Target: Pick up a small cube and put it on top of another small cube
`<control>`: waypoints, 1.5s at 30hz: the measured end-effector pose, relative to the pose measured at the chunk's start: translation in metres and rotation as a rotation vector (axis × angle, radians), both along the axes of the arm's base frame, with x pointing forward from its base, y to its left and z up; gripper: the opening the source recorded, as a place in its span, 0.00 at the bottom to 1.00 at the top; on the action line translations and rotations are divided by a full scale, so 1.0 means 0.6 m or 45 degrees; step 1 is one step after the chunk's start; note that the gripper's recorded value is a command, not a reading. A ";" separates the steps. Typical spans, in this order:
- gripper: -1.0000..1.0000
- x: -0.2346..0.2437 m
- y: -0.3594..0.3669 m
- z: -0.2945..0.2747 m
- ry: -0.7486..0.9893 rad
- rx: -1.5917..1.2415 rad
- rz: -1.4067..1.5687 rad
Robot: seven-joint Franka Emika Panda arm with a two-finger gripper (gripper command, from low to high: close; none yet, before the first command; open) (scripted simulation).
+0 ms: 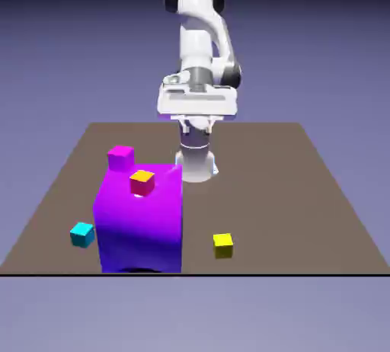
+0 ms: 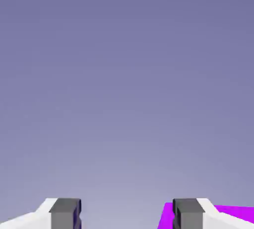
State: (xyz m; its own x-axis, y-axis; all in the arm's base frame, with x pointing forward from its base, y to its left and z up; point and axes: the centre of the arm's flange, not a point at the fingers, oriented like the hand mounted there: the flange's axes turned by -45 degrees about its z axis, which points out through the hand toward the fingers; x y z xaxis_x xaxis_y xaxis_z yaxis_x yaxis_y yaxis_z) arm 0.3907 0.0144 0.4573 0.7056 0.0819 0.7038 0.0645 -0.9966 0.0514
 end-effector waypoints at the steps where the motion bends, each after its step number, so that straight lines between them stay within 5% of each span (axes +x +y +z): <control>1: 0.50 0.014 0.010 -0.011 0.058 -0.010 0.011; 13: 0.50 0.146 0.106 -0.186 0.740 -0.044 0.105; 26: 0.50 0.205 0.180 -0.414 1.442 -0.030 0.148; 33: 0.50 0.192 0.119 -0.550 1.503 -0.077 0.016; 34: 0.00 0.185 0.118 -0.569 1.503 -0.077 0.017; 45: 0.00 0.323 0.075 -0.328 1.338 0.004 0.052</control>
